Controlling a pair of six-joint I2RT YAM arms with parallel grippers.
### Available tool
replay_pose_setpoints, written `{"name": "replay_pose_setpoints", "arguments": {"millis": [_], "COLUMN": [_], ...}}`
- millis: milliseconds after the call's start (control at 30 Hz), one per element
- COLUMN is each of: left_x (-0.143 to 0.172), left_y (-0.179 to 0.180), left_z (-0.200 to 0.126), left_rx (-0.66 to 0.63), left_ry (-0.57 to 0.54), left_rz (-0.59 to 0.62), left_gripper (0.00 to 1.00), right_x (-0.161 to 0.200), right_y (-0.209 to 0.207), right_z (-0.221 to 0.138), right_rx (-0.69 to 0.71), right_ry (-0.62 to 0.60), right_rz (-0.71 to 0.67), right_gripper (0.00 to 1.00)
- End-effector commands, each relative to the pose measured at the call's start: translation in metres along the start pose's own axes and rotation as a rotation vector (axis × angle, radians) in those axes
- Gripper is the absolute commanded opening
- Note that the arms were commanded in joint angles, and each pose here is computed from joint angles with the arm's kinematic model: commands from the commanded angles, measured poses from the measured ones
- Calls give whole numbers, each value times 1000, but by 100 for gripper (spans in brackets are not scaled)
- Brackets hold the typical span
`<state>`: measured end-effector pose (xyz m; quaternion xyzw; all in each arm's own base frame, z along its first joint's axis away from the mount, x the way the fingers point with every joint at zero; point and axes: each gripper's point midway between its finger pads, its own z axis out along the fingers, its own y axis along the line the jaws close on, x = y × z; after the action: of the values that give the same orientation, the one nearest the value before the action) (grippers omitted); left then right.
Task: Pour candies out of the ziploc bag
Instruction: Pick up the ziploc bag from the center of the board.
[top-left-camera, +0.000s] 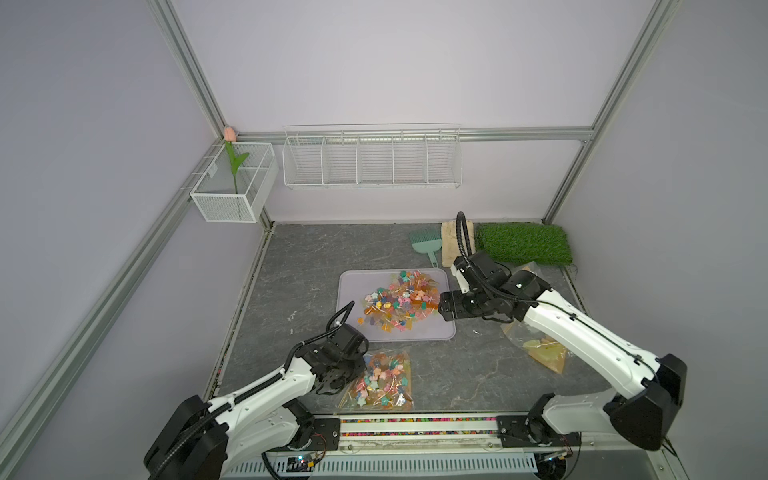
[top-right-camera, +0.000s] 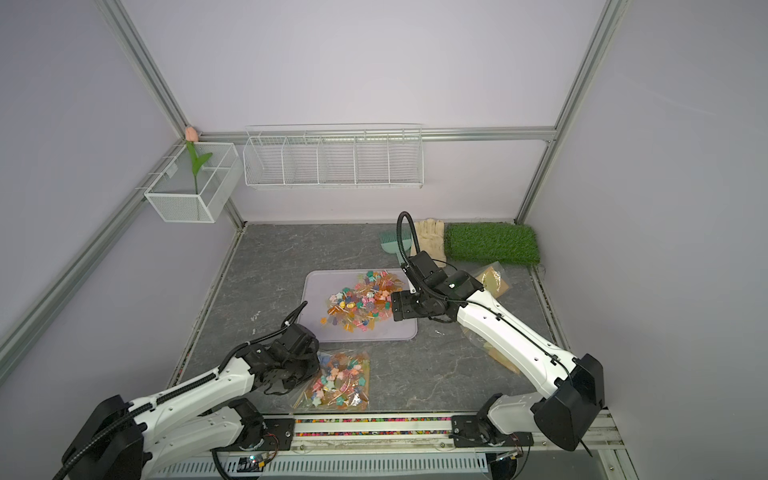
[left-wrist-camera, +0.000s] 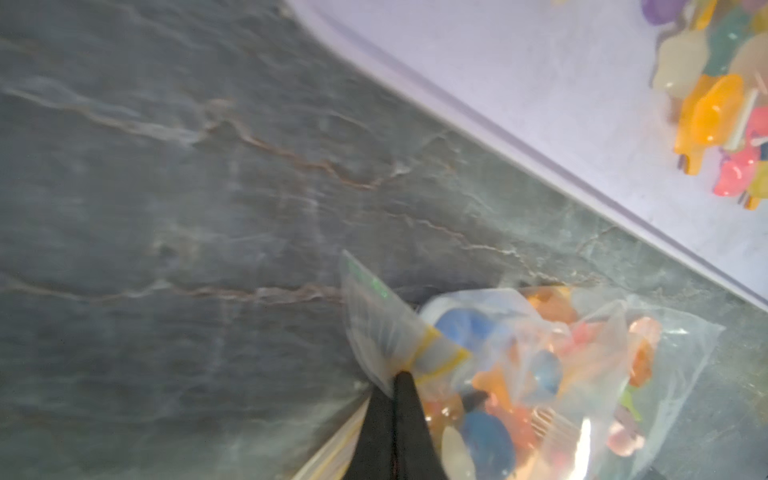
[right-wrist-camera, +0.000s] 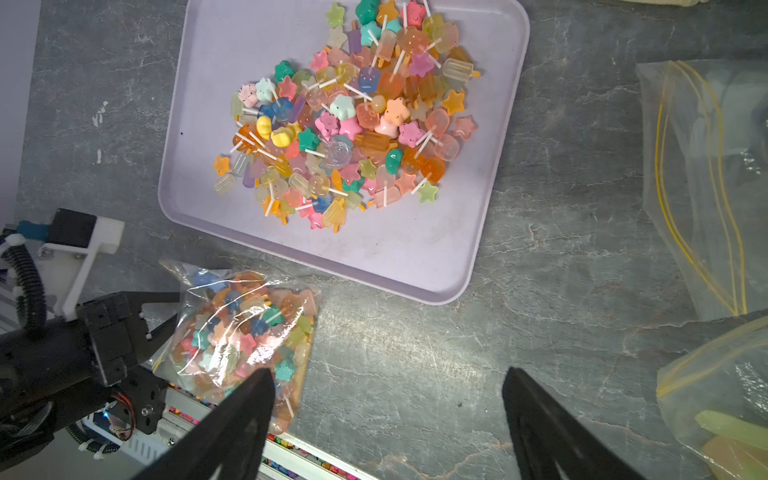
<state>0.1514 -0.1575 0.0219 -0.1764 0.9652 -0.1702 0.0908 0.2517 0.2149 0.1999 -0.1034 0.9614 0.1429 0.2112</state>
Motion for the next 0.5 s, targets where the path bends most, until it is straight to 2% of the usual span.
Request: {"name": "replay_pose_setpoints", "arguments": {"millis": [0, 267, 367, 467], "left_x": [-1, 17, 14, 3], "left_y": [-46, -108, -121, -133], "left_z": [4, 29, 27, 17], "left_rx": [108, 166, 181, 208], "left_ry": [10, 80, 70, 13], "left_rz": [33, 163, 170, 216], "left_gripper": [0, 0, 0, 0], "right_x": [1, 17, 22, 24], "right_y": [-11, -28, -34, -38], "right_z": [-12, -18, -21, -25], "right_rx": [21, 35, 39, 44], "right_ry": [-23, -19, -29, -45], "right_rz": [16, 70, 96, 113], "right_gripper": [89, 89, 89, 89]}}
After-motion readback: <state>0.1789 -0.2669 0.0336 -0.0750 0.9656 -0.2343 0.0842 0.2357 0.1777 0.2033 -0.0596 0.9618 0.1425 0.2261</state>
